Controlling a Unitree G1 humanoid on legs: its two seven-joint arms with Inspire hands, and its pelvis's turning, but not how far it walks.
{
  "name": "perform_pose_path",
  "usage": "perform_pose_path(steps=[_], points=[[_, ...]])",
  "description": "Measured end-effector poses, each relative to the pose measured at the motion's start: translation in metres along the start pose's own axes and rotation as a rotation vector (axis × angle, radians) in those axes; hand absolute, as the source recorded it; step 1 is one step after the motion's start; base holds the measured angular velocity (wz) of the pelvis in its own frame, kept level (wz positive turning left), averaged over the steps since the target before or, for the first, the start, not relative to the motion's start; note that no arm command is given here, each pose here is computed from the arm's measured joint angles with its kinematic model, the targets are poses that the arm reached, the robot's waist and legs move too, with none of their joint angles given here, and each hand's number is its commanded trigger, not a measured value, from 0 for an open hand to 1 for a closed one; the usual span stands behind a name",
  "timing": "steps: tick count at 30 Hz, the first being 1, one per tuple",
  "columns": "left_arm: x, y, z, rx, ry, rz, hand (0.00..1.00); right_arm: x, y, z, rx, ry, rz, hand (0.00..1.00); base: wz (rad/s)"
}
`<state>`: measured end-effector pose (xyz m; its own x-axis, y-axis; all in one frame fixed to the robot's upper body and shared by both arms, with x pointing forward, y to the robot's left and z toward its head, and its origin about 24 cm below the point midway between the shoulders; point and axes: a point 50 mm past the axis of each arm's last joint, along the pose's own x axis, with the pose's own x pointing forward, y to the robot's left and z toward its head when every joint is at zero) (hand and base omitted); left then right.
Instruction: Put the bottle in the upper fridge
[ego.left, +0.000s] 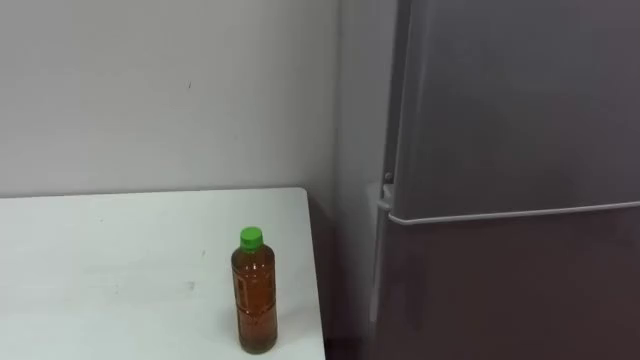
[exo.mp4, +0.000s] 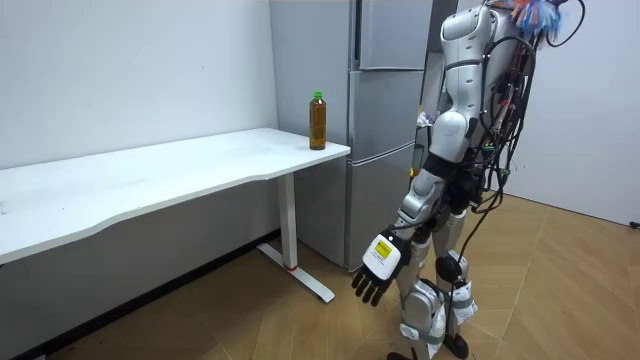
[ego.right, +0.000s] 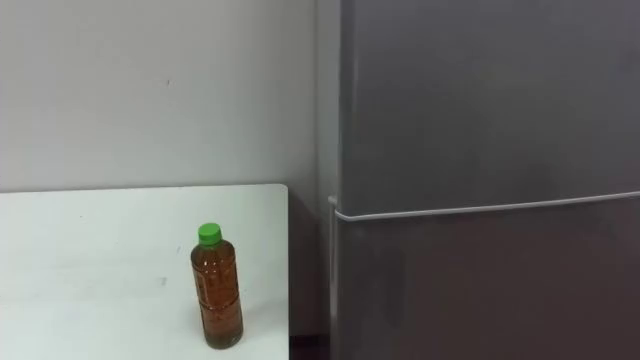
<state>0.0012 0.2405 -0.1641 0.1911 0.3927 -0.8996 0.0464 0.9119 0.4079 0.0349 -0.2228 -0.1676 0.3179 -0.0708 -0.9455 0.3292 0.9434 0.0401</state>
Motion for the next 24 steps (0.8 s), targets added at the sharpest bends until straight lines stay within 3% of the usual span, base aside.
perform_pose_path(steps=[13, 24], points=[[0.0016, 0.0039, 0.0079, 0.025, -0.026, 0.034, 0.00, -0.0004, -0.0016, -0.0015, 0.022, 0.006, 0.013, 0.00, 0.00], [0.0010, 0.0054, -0.0011, -0.238, 0.042, 0.064, 0.00, -0.0004, -0.0030, -0.0045, 0.061, 0.024, 0.006, 0.00, 0.00]])
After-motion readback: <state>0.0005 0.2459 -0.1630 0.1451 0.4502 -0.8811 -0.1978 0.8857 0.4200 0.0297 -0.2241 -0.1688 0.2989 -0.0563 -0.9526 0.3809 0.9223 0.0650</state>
